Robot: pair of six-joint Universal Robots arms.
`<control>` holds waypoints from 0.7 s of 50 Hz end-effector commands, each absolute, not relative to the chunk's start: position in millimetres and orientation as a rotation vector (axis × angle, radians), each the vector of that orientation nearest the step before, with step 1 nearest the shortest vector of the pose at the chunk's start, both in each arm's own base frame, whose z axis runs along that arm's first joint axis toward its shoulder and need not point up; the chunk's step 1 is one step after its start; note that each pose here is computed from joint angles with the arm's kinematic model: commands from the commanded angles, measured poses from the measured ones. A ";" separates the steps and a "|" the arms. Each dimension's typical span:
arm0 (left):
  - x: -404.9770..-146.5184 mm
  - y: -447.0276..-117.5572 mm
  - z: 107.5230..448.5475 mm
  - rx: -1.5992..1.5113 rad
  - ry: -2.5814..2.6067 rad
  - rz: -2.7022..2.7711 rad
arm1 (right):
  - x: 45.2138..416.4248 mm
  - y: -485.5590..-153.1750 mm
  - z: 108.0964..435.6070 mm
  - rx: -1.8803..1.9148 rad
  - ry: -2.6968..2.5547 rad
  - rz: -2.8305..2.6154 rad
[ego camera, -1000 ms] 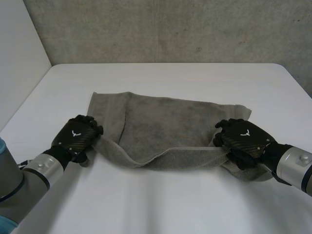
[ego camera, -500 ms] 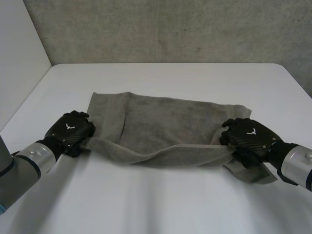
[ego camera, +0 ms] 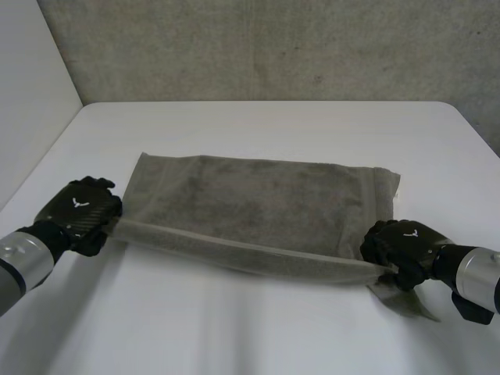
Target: Fold the towel.
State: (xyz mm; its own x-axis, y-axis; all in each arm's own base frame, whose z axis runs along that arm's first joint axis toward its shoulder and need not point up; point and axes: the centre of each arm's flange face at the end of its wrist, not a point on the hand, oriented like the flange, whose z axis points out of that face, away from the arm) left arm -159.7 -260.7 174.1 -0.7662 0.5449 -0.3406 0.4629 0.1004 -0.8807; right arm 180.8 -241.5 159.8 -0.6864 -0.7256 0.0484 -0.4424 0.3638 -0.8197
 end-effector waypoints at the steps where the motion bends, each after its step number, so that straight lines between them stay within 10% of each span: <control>1: -142.5 -268.0 175.0 -0.982 -2.318 1.781 | 180.8 -241.0 155.4 -0.973 2.324 -1.196; 21: -134.7 -257.4 179.4 -0.914 -2.328 1.667 | 176.6 -239.0 164.0 -0.984 2.334 -1.222; 35: -142.3 -216.9 237.6 -0.881 -2.220 1.818 | 158.3 -219.4 300.7 -1.031 2.095 -1.729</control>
